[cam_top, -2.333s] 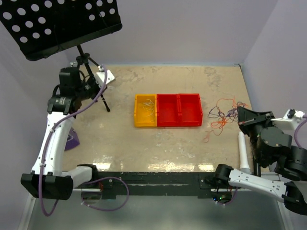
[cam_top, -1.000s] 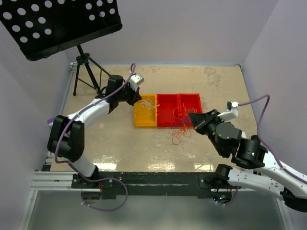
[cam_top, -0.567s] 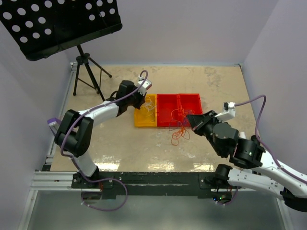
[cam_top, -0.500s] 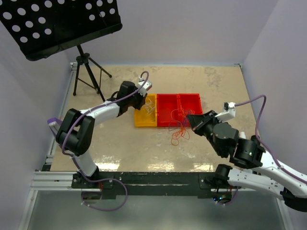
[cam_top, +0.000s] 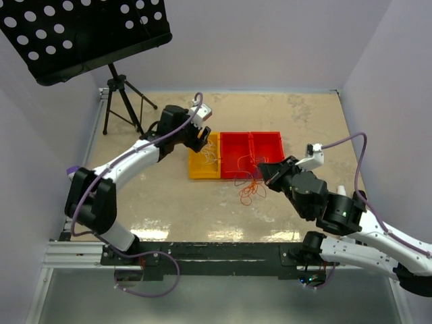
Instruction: Untangle the cables
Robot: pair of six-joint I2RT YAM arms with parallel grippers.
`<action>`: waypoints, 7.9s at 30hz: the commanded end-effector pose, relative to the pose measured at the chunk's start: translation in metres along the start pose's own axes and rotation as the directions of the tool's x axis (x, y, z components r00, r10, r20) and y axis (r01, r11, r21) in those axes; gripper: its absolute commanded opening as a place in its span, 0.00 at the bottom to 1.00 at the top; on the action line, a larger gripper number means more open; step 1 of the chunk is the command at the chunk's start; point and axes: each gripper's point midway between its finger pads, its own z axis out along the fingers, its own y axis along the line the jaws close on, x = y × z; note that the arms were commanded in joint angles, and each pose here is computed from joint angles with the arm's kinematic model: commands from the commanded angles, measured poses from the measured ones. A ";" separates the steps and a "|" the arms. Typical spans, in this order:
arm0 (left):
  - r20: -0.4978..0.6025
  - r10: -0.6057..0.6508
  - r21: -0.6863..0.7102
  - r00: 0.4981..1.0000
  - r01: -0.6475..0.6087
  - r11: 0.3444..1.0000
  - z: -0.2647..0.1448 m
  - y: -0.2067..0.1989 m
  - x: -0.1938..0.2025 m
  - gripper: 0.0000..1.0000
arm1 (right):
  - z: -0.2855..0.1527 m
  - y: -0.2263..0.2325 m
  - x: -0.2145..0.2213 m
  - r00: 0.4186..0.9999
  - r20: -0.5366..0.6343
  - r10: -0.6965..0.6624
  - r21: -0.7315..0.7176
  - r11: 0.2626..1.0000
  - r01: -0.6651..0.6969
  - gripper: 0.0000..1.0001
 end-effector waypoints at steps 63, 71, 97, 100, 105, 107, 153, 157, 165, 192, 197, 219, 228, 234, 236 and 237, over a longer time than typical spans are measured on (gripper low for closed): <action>-0.068 0.180 0.470 0.981 -0.127 0.874 -0.109 -0.079 0.067 0.00 | -0.001 0.013 0.034 0.994 -0.107 0.010 -0.144 0.989 -0.025 0.00; -0.373 0.312 0.244 0.874 -0.232 0.942 -0.122 -0.004 0.157 0.00 | -0.020 -0.010 -0.018 0.999 0.031 0.031 -0.007 1.000 -0.031 0.00; -0.649 0.418 0.174 0.636 -0.410 0.895 -0.155 0.039 0.263 0.00 | -0.046 -0.016 -0.065 0.992 0.116 0.039 0.051 0.998 -0.045 0.00; -0.657 0.426 0.183 0.622 -0.417 0.890 -0.158 0.040 0.268 0.00 | -0.035 -0.014 -0.041 0.998 0.051 -0.023 0.040 0.999 0.021 0.00; -0.661 0.426 0.185 0.618 -0.416 0.891 -0.160 0.039 0.273 0.00 | -0.011 -0.018 0.035 0.980 -0.162 -0.118 -0.013 0.993 0.117 0.34; -0.664 0.423 0.179 0.617 -0.417 0.891 -0.162 0.041 0.274 0.00 | -0.006 -0.029 0.055 0.966 -0.219 -0.136 0.011 0.990 0.142 0.51; -0.527 0.383 0.168 0.759 -0.349 0.922 -0.156 0.026 0.232 0.00 | 0.120 -0.112 0.107 0.930 -0.164 -0.328 0.477 0.799 0.366 0.00; -0.522 0.386 0.174 0.760 -0.348 0.921 -0.155 0.025 0.232 0.00 | 0.096 -0.056 0.058 0.965 -0.068 -0.255 0.365 0.893 0.262 0.00; -0.511 0.382 0.183 0.770 -0.337 0.924 -0.154 0.023 0.228 0.00 | 0.078 -0.020 -0.008 0.959 0.049 -0.279 0.354 0.903 0.244 0.00; -0.426 0.357 0.193 0.832 -0.302 0.934 -0.155 0.012 0.198 0.00 | 0.177 -0.103 0.000 0.942 -0.064 -0.329 0.458 0.829 0.321 0.25; -0.346 0.305 0.171 0.887 -0.260 0.950 -0.151 0.009 0.167 0.00 | 0.166 -0.061 0.001 0.940 -0.075 -0.332 0.315 0.887 0.338 0.54; -0.309 0.079 0.110 0.948 -0.046 0.993 -0.124 0.008 0.150 0.00 | 0.025 0.119 0.291 0.714 -0.201 -0.671 -0.580 0.669 0.465 0.51; -0.328 0.072 0.107 0.942 -0.039 0.994 -0.122 0.008 0.160 0.00 | 0.070 0.116 0.354 0.665 -0.268 -0.697 -0.508 0.689 0.518 0.58; -0.335 0.084 0.119 0.939 -0.046 0.992 -0.123 0.005 0.166 0.00 | 0.102 0.088 0.357 0.694 -0.320 -0.645 -0.389 0.757 0.525 0.57; -0.335 0.086 0.120 0.938 -0.048 0.992 -0.123 0.005 0.167 0.00 | 0.111 0.083 0.354 0.714 -0.347 -0.608 -0.350 0.790 0.503 0.57; -0.331 0.086 0.118 0.940 -0.049 0.992 -0.123 0.006 0.165 0.00 | 0.116 0.080 0.351 0.727 -0.354 -0.588 -0.330 0.806 0.491 0.57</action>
